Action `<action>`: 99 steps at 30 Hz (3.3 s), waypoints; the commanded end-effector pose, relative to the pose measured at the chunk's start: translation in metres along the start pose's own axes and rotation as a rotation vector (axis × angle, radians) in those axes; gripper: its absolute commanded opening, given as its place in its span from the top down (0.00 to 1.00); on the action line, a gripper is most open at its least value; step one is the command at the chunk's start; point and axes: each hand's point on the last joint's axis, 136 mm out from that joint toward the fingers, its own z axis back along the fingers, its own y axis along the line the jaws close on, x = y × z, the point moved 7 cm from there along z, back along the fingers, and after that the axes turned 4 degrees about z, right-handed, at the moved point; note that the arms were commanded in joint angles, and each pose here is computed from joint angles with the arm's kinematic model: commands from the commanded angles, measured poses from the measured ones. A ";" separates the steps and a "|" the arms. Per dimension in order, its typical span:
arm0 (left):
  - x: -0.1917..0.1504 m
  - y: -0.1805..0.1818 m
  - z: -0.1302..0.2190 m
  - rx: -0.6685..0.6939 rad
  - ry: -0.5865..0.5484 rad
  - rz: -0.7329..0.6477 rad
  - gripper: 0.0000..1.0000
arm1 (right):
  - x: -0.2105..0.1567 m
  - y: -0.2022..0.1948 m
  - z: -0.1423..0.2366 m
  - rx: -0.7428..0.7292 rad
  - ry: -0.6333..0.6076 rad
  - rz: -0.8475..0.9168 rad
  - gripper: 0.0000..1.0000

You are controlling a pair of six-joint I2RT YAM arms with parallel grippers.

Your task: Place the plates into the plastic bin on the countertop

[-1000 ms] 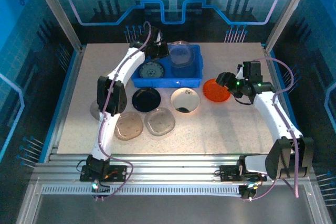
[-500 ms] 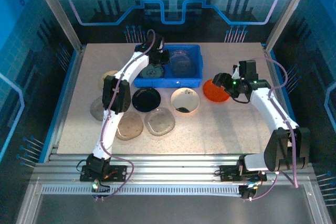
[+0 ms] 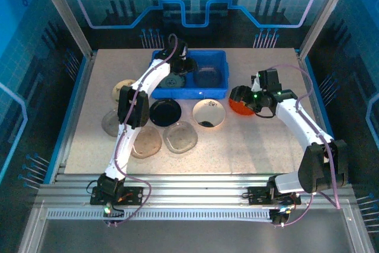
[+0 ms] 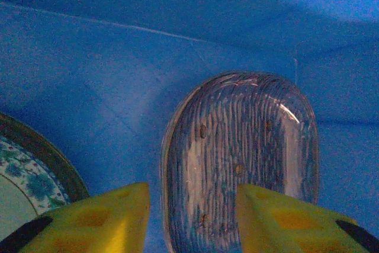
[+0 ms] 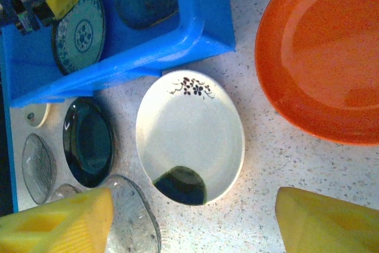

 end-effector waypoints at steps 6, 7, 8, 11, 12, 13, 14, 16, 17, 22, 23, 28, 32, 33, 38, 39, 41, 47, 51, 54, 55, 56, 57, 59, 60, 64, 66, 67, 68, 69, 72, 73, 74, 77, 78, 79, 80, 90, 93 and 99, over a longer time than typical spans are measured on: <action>0.009 -0.043 0.087 -0.078 -0.071 -0.097 0.52 | -0.033 0.013 -0.011 0.032 0.104 0.112 0.40; 0.003 -0.047 0.098 -0.088 -0.075 -0.106 0.51 | -0.037 0.017 -0.013 0.038 0.117 0.130 0.41; -0.003 -0.049 0.105 -0.097 -0.074 -0.116 0.50 | -0.041 0.019 -0.014 0.043 0.127 0.143 0.42; -0.033 -0.056 0.131 -0.126 -0.062 -0.144 0.49 | -0.053 0.029 -0.022 0.073 0.148 0.174 0.43; -0.044 -0.055 0.139 -0.128 -0.058 -0.152 0.49 | -0.058 0.033 -0.025 0.088 0.155 0.181 0.43; -0.054 -0.054 0.147 -0.134 -0.052 -0.155 0.49 | -0.063 0.036 -0.028 0.098 0.162 0.189 0.44; -0.063 -0.053 0.152 -0.140 -0.044 -0.158 0.49 | -0.066 0.038 -0.031 0.105 0.170 0.193 0.44; -0.081 -0.050 0.167 -0.150 -0.036 -0.167 0.49 | -0.076 0.042 -0.036 0.117 0.191 0.209 0.44; -0.090 -0.048 0.171 -0.151 -0.031 -0.174 0.49 | -0.079 0.042 -0.038 0.111 0.196 0.213 0.45; -0.138 -0.027 0.186 -0.152 0.008 -0.190 0.48 | -0.083 0.026 -0.041 0.012 0.166 0.176 0.45; -0.144 -0.022 0.188 -0.155 0.013 -0.185 0.48 | -0.088 0.015 -0.043 -0.023 0.172 0.152 0.45; -0.170 -0.011 0.195 -0.208 0.032 -0.162 0.43 | -0.079 -0.019 -0.040 -0.095 0.095 -0.013 0.46; -0.179 -0.013 0.192 -0.259 0.028 -0.163 0.32 | -0.068 -0.054 -0.034 -0.138 0.021 -0.136 0.47; -0.180 -0.015 0.190 -0.278 0.028 -0.159 0.30 | -0.065 -0.061 -0.032 -0.132 -0.007 -0.164 0.48; -0.183 -0.024 0.182 -0.344 0.033 -0.169 0.25 | -0.046 -0.089 -0.022 -0.151 -0.117 -0.260 0.49; -0.184 -0.026 0.180 -0.353 0.034 -0.172 0.25 | -0.043 -0.092 -0.021 -0.156 -0.130 -0.269 0.49; -0.184 -0.028 0.176 -0.360 0.041 -0.173 0.25 | -0.037 -0.100 -0.020 -0.175 -0.147 -0.297 0.49; -0.181 -0.035 0.170 -0.389 0.041 -0.181 0.25 | -0.032 -0.124 -0.024 -0.196 -0.184 -0.404 0.54; -0.179 -0.036 0.167 -0.394 0.032 -0.183 0.25 | -0.027 -0.137 -0.034 -0.174 -0.199 -0.463 0.56; -0.178 -0.036 0.165 -0.392 0.032 -0.184 0.25 | -0.023 -0.141 -0.043 -0.162 -0.206 -0.486 0.59; -0.178 -0.036 0.164 -0.391 0.035 -0.186 0.25 | -0.021 -0.142 -0.046 -0.151 -0.211 -0.489 0.62; -0.178 -0.036 0.163 -0.390 0.037 -0.187 0.25 | -0.020 -0.143 -0.048 -0.149 -0.211 -0.494 0.63; -0.178 -0.035 0.162 -0.389 0.039 -0.186 0.25 | -0.019 -0.144 -0.051 -0.146 -0.212 -0.496 0.63; -0.179 -0.034 0.160 -0.383 0.042 -0.187 0.25 | -0.017 -0.146 -0.055 -0.151 -0.206 -0.504 0.64; -0.179 -0.033 0.159 -0.378 0.042 -0.186 0.25 | -0.016 -0.148 -0.058 -0.155 -0.207 -0.509 0.64; -0.180 -0.031 0.156 -0.367 0.045 -0.183 0.25 | -0.014 -0.153 -0.067 -0.156 -0.203 -0.521 0.66; -0.180 -0.030 0.155 -0.364 0.047 -0.179 0.25 | -0.014 -0.155 -0.072 -0.150 -0.197 -0.528 0.66; -0.180 -0.030 0.155 -0.364 0.049 -0.179 0.25 | -0.013 -0.156 -0.075 -0.148 -0.196 -0.536 0.66; -0.180 -0.030 0.154 -0.363 0.050 -0.179 0.25 | -0.013 -0.156 -0.077 -0.142 -0.194 -0.542 0.67; -0.180 -0.029 0.154 -0.360 0.050 -0.176 0.25 | -0.013 -0.157 -0.078 -0.133 -0.198 -0.545 0.67; -0.180 -0.030 0.154 -0.358 0.049 -0.175 0.25 | -0.012 -0.155 -0.079 -0.120 -0.210 -0.544 0.69; -0.180 -0.030 0.154 -0.358 0.050 -0.175 0.25 | -0.012 -0.155 -0.078 -0.118 -0.213 -0.541 0.69; -0.179 -0.030 0.154 -0.359 0.050 -0.178 0.25 | -0.013 -0.154 -0.077 -0.118 -0.218 -0.537 0.69; -0.179 -0.030 0.155 -0.351 0.052 -0.180 0.25 | -0.015 -0.153 -0.068 -0.141 -0.234 -0.529 0.68; -0.179 -0.030 0.155 -0.348 0.052 -0.183 0.25 | -0.015 -0.151 -0.063 -0.150 -0.244 -0.524 0.68; -0.179 -0.030 0.154 -0.345 0.054 -0.185 0.25 | -0.016 -0.151 -0.058 -0.162 -0.256 -0.521 0.67; -0.178 -0.030 0.154 -0.344 0.053 -0.187 0.25 | -0.016 -0.150 -0.054 -0.172 -0.265 -0.515 0.66; -0.175 -0.034 0.144 -0.354 0.063 -0.175 0.25 | 0.007 -0.138 -0.043 -0.174 -0.287 -0.471 0.54; -0.174 -0.035 0.143 -0.354 0.063 -0.178 0.25 | 0.013 -0.139 -0.056 -0.159 -0.260 -0.485 0.54; -0.171 -0.035 0.145 -0.343 0.056 -0.186 0.25 | 0.021 -0.143 -0.080 -0.182 -0.207 -0.494 0.56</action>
